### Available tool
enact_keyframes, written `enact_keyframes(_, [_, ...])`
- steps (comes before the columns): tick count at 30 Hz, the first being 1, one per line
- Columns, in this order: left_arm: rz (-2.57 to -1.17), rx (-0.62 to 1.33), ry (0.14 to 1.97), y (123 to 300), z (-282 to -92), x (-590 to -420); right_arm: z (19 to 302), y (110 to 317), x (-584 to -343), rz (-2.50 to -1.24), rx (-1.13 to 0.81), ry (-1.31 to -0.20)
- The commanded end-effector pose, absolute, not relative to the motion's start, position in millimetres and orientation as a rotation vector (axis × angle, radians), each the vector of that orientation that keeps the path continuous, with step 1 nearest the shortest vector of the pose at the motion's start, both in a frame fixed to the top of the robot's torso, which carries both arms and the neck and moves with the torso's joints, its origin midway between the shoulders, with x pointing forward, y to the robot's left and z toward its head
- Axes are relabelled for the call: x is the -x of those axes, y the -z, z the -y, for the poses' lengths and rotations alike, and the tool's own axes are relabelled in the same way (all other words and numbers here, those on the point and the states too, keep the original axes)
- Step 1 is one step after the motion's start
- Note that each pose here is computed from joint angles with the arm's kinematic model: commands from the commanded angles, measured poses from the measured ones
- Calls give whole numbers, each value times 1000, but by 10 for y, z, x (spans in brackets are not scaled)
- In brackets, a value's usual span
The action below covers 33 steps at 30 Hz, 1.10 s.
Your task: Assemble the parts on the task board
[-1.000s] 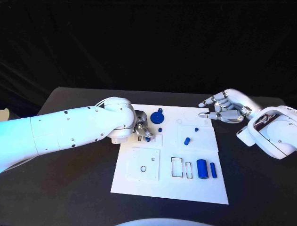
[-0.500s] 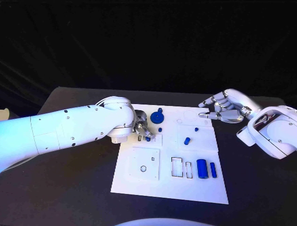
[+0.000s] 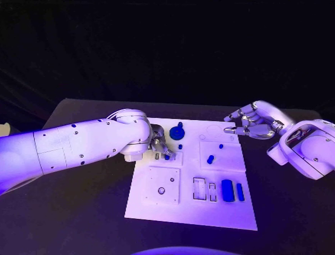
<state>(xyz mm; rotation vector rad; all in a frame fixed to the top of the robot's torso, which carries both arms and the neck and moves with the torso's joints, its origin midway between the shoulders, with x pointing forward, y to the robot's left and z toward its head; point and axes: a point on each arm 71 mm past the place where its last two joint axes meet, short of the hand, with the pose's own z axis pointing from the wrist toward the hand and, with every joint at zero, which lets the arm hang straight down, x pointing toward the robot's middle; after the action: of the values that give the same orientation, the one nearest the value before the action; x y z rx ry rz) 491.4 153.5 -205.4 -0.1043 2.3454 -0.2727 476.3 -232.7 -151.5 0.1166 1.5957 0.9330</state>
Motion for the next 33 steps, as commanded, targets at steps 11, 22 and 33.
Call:
enact_keyframes(11, [-2377,125,232,2107,-1555,-4879,2323,1523,-4759,-1605,-104,-930])
enact_keyframes(22, [-2363,223,339,1932,-1580,-4849,2332,1531,-4777,-1605,-106,-925])
enact_keyframes(33, [-2355,308,407,1578,-1689,-4982,2346,1550,-4806,-1610,-115,-918])
